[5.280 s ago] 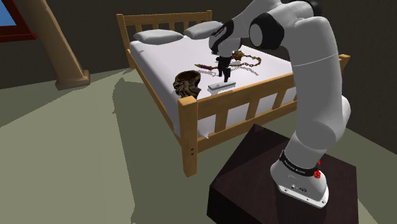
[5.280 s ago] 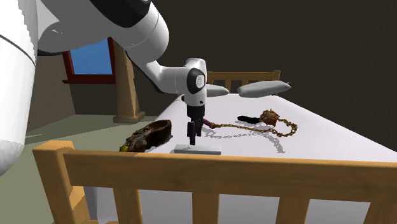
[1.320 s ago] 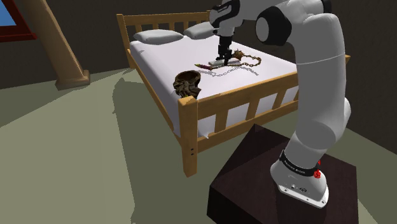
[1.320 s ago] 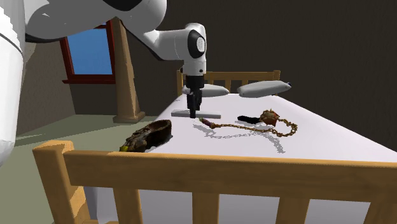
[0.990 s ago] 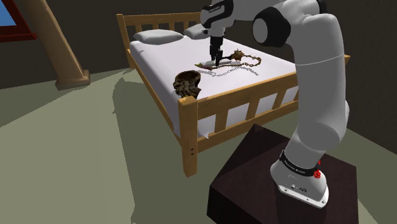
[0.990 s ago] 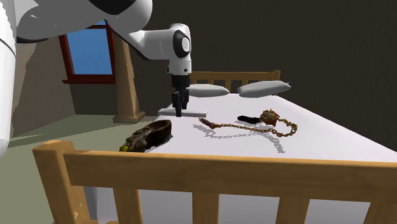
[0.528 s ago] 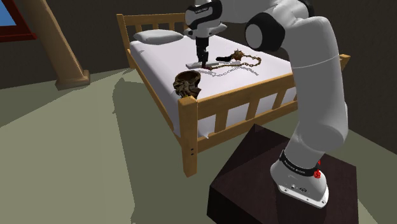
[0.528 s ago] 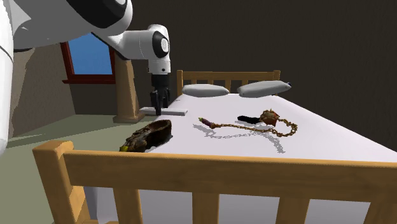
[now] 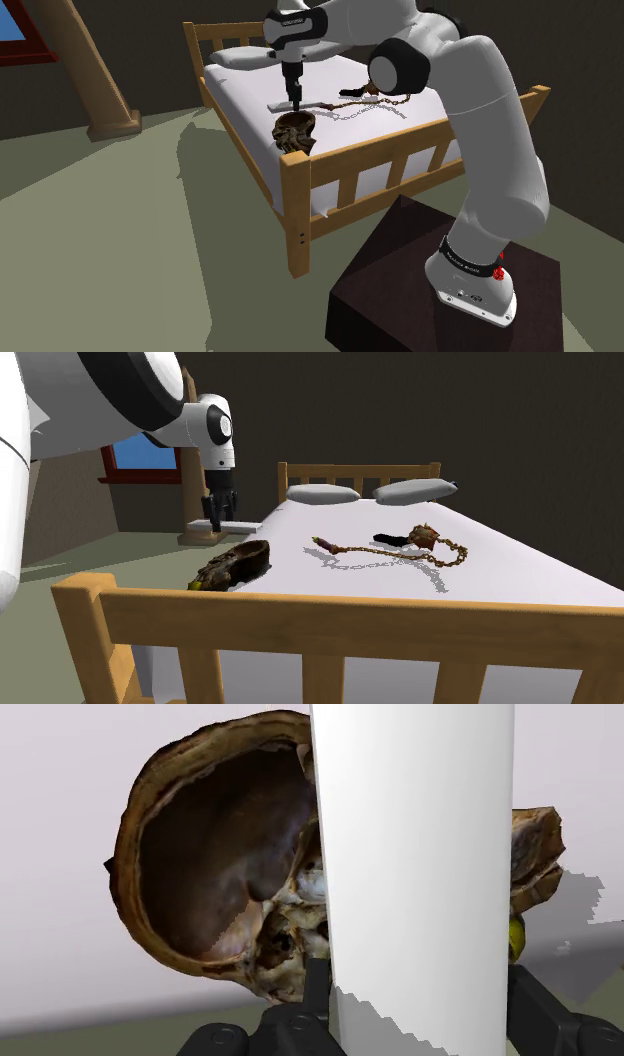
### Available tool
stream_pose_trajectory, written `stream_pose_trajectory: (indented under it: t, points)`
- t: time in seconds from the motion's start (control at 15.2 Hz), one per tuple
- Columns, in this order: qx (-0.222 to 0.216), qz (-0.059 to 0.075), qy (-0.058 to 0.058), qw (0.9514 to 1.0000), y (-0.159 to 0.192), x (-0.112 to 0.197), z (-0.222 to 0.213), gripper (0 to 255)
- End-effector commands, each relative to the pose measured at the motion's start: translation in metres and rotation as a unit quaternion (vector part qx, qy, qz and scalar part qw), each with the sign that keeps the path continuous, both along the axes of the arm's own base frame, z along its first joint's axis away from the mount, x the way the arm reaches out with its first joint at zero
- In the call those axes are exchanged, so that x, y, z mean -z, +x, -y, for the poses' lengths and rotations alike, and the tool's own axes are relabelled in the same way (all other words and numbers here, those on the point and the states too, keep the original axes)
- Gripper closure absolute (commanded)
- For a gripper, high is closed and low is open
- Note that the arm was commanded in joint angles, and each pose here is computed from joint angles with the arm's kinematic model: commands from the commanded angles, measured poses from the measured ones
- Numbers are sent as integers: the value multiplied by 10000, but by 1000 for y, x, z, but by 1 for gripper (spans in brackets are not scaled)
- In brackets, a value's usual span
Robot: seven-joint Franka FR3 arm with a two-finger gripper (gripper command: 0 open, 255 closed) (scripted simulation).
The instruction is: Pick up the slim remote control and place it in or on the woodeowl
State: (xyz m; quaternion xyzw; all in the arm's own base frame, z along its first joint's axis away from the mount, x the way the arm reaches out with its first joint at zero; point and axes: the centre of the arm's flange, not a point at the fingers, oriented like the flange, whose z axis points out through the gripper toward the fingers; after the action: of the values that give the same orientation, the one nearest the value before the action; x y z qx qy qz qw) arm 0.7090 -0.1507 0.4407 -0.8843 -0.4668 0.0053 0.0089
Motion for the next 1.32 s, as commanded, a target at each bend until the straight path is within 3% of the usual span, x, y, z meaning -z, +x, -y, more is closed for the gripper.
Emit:
stream_pose_trajectory:
  t: [0.0, 0.73, 1.25]
  points:
    - [6, 2, -2, 10000, 3, 7, -5, 255]
    - [6, 2, -2, 10000, 3, 68, -5, 255]
    - [6, 2, -2, 10000, 3, 68, -5, 255]
